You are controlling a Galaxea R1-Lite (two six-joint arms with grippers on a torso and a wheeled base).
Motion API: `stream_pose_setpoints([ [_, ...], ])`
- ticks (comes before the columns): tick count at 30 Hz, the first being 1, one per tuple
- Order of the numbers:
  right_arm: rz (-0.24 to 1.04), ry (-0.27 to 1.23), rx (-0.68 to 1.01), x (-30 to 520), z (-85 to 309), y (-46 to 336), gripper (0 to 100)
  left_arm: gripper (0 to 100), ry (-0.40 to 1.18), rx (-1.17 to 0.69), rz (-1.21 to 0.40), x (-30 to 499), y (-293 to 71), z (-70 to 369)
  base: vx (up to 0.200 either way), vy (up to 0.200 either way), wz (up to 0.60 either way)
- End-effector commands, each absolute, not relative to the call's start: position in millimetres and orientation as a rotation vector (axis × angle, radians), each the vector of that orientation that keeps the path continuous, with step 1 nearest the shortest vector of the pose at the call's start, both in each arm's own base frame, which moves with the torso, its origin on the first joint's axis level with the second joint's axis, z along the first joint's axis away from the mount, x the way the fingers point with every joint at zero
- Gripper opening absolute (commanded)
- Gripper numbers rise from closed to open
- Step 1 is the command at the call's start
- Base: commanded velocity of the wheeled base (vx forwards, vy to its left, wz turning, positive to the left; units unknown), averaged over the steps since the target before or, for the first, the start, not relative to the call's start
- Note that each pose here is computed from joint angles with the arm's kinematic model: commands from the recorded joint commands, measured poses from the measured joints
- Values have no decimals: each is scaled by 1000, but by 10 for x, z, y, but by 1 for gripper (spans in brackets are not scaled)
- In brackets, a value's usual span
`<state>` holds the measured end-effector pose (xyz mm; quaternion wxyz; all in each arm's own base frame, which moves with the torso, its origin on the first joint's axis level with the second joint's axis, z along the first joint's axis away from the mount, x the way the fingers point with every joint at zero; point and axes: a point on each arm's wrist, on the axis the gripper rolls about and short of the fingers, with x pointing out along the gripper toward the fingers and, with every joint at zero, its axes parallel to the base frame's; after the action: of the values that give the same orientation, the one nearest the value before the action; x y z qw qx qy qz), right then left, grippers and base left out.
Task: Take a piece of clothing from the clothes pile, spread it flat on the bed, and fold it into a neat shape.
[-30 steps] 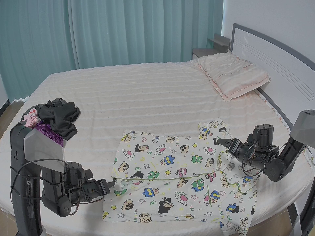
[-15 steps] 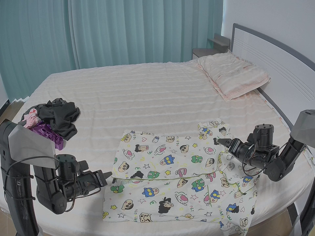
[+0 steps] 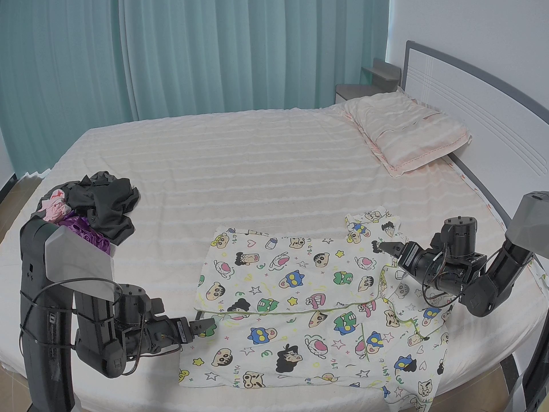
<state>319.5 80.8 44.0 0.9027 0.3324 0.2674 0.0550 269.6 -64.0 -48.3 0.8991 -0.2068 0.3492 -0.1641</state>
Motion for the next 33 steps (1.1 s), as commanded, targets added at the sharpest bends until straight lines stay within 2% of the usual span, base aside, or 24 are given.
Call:
stream_pose_setpoints([
  [1, 115, 556, 687, 3194, 431, 815, 100, 100, 751, -426, -333, 2727, -655, -573, 0, 0, 0],
  [6, 116, 555, 687, 3194, 436, 815, 100, 100, 743, -421, -357, 2724, -721, -551, 0, 0, 0],
  [11, 114, 556, 687, 3196, 431, 810, 100, 100, 679, -400, -400, 2685, -873, -321, 0, 0, 0],
  [24, 114, 554, 687, 3195, 436, 810, 100, 100, 750, -309, -522, 2343, -1298, -327, 0, 0, 0],
  [33, 116, 554, 687, 3193, 441, 815, 100, 100, 840, -266, -553, 2175, -1396, -482, 0, 0, 0],
])
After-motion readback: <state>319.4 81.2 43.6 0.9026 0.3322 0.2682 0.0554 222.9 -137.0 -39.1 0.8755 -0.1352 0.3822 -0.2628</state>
